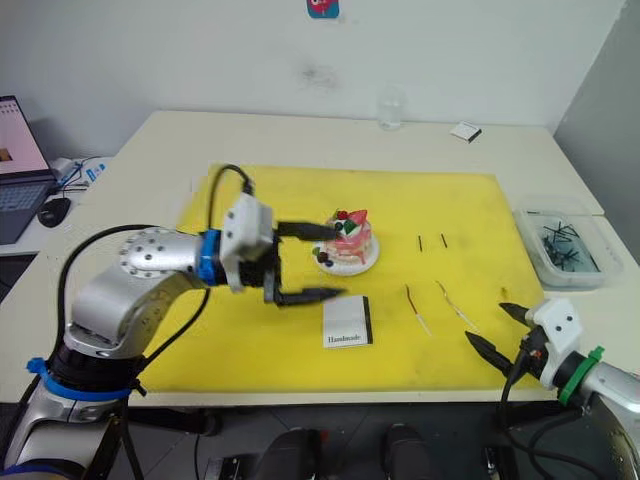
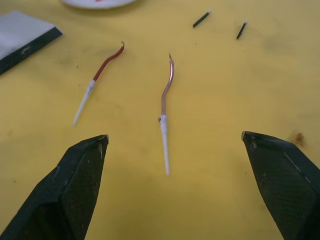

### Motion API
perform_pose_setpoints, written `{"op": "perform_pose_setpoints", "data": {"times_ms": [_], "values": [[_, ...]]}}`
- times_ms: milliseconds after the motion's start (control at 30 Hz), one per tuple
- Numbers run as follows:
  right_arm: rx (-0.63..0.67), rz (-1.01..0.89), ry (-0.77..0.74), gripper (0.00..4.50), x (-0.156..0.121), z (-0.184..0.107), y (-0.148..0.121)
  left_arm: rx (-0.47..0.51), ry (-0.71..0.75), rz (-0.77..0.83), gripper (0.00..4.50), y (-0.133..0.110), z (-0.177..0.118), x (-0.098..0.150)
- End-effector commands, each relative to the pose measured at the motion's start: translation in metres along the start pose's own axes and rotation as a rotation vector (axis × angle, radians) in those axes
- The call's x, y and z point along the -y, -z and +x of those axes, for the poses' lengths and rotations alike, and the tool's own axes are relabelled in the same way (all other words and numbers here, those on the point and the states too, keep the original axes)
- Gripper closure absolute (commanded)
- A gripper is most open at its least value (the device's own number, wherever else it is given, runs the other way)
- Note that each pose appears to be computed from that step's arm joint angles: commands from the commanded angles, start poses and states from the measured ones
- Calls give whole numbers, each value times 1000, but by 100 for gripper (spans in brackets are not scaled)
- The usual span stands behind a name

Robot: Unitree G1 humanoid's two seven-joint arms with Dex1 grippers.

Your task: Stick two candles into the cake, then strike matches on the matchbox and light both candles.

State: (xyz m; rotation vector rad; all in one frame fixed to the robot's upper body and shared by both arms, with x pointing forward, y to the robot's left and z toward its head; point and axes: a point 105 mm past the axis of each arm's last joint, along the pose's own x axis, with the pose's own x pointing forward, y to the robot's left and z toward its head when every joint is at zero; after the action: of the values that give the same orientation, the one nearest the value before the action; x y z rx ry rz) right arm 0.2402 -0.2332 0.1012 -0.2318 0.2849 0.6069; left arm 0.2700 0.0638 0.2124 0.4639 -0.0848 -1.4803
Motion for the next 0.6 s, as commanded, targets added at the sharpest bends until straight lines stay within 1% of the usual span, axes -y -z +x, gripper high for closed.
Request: {"op": "perform_pose_setpoints", "data": {"times_ms": [33, 100, 133, 167, 200, 267, 433, 467, 600], "values": [[-53, -1, -21, 19, 1, 2, 6, 1, 81, 67, 0, -7, 7, 10], [-79, 2, -24, 65, 2, 4, 10, 3, 88, 71, 0, -5, 9, 11], [-85, 4, -18, 98, 2, 5, 11, 5, 87, 71, 0, -5, 10, 11], [-88, 4, -12, 142, 3, 5, 12, 6, 86, 70, 0, -5, 10, 11], [-94, 7, -13, 170, 2, 6, 13, 7, 83, 69, 0, -4, 10, 11], [-97, 25, -17, 249, 0, 7, 14, 3, 78, 70, 0, -3, 9, 11], [-103, 21, -32, 430, -3, 11, 16, 3, 79, 71, 0, -2, 9, 13], [-100, 23, -31, 445, -3, 11, 16, 3, 80, 70, 0, -3, 9, 13], [-72, 29, -34, 445, -2, 11, 10, 6, 81, 66, 0, -2, 10, 14]]}}
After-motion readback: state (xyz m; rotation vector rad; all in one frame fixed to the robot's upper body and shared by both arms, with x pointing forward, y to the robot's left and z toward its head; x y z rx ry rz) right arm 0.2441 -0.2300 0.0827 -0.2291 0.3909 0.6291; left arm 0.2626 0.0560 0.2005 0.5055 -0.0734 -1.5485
